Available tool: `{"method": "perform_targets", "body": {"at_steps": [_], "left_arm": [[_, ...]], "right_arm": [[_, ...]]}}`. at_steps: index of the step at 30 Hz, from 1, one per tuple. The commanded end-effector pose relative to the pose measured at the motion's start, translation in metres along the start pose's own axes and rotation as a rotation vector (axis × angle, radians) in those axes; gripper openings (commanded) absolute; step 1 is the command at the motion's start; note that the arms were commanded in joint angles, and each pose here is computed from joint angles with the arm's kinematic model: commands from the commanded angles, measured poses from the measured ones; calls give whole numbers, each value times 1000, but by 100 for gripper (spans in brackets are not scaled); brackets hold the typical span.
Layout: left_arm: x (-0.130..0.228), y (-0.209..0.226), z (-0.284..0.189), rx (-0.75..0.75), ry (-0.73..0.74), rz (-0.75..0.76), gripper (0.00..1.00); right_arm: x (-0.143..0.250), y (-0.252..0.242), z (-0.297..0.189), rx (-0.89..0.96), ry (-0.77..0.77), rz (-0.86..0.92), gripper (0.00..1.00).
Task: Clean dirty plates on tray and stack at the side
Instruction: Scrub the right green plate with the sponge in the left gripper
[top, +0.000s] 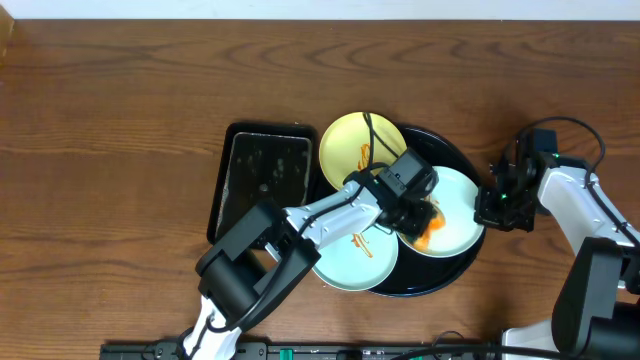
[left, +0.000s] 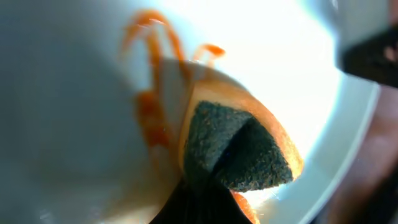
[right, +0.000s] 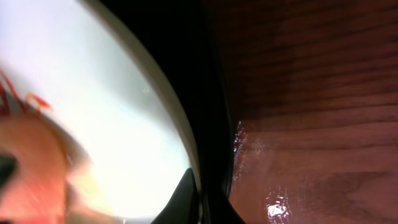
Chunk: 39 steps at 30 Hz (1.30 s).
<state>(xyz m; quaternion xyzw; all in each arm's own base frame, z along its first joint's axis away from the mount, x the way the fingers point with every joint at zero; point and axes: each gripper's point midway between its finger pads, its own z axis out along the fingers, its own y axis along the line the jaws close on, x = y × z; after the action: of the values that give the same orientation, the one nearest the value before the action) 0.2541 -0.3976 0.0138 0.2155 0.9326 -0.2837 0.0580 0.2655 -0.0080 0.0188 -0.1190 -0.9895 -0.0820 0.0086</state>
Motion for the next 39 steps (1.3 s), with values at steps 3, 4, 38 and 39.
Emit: {"method": "perform_targets", "body": {"at_steps": [3,4,38,39], "left_arm": [[-31,47,-9,-223,-128,28,8],[-36,44,-12,-217,-140,28,8],[-55,-23,15,-47,-207,133,8],[-53,-20,19,-54,-196,129,8]], "right_arm": [[-4,-1,-2,20,-9,2,1],[-4,-1,-2,20,-9,2,1],[-2,-1,-2,21,-2,3,1],[-2,-1,-2,21,-2,3,1]]}}
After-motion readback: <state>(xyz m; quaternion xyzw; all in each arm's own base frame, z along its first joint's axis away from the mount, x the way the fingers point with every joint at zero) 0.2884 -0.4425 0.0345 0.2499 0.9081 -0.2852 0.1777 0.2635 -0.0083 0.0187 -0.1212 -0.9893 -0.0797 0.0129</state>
